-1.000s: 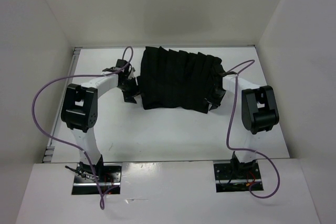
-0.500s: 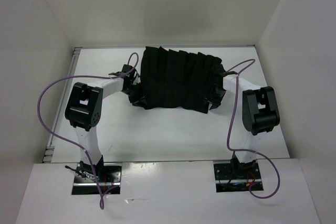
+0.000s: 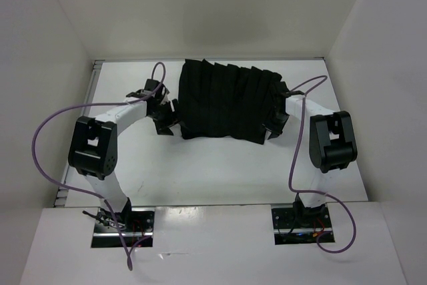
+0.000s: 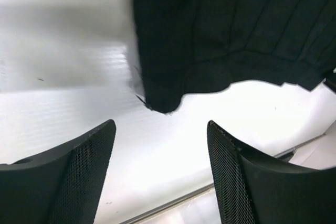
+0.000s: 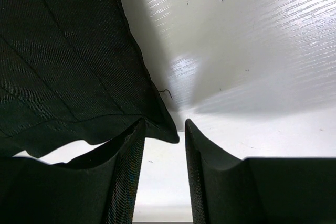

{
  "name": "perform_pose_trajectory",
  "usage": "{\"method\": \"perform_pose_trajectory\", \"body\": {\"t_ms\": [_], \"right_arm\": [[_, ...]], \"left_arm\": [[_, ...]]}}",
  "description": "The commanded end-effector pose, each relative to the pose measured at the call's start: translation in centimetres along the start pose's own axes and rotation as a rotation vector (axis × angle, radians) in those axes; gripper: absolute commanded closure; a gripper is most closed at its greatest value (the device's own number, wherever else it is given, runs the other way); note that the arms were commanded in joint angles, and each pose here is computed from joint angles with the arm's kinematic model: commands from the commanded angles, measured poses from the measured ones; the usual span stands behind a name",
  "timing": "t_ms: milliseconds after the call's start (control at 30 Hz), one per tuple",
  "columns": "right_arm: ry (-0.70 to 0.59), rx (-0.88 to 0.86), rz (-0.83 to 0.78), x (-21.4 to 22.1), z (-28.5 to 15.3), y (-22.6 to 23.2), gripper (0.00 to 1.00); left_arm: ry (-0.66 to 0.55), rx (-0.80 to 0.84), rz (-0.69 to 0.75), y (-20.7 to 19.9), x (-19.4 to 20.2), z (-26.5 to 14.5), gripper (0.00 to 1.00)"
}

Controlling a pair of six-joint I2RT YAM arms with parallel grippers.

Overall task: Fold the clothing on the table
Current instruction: Flatten the skirt out

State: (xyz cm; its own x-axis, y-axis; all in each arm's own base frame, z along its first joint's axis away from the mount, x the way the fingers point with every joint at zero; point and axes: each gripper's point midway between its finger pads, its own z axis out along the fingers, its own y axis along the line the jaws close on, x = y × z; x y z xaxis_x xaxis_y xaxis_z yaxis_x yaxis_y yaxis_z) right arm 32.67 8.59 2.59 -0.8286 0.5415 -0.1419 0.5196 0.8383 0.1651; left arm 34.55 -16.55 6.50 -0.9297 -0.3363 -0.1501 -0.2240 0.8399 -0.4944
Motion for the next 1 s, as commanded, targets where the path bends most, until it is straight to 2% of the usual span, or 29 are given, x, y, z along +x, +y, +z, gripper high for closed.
{"method": "perform_pose_trajectory", "body": {"t_ms": [0,133,400,500,600,633,667,700,733,833,967], "right_arm": [[-0.045,-0.028,-0.003,-0.6,-1.2,0.1,0.58],[-0.045,-0.028,-0.003,-0.6,-1.2,0.1,0.58],[-0.047,-0.029,-0.003,-0.3,-1.5,-0.2,0.58],[-0.033,-0.044,0.014,0.3,-1.3,-0.1,0.58],[-0.035,-0.058,0.014,0.5,-1.1,-0.2,0.58],[-0.044,-0.067,0.022,0.5,-1.1,-0.1,0.51],[-0.044,-0.080,0.022,0.4,-1.1,0.2,0.49],[-0.039,-0.087,0.021,0.6,-1.0,0.2,0.49],[-0.048,-0.096,0.021,0.4,-0.9,0.4,0.47],[-0.057,-0.104,0.020,0.1,-0.7,0.7,0.44],[-0.068,-0.149,0.025,-0.5,-0.7,1.8,0.43]], "left_arm": [[-0.002,-0.039,-0.018,1.4,-0.4,0.4,0.23],[0.028,-0.059,-0.031,2.6,-0.4,2.8,0.27],[0.024,-0.046,-0.046,2.7,-0.8,4.2,0.35],[0.040,-0.056,-0.044,3.2,-0.3,4.5,0.51],[0.050,-0.075,-0.050,3.9,0.0,5.2,0.61],[0.050,-0.075,-0.050,3.9,0.0,5.2,0.69],[0.058,-0.080,-0.054,4.1,0.2,5.5,0.73],[0.061,-0.092,-0.048,4.5,0.2,5.7,0.77],[0.061,-0.093,-0.048,4.5,0.2,5.7,0.85],[0.069,-0.097,-0.042,4.7,0.2,6.1,0.98],[0.076,-0.101,-0.034,5.0,0.4,6.4,1.00]]}}
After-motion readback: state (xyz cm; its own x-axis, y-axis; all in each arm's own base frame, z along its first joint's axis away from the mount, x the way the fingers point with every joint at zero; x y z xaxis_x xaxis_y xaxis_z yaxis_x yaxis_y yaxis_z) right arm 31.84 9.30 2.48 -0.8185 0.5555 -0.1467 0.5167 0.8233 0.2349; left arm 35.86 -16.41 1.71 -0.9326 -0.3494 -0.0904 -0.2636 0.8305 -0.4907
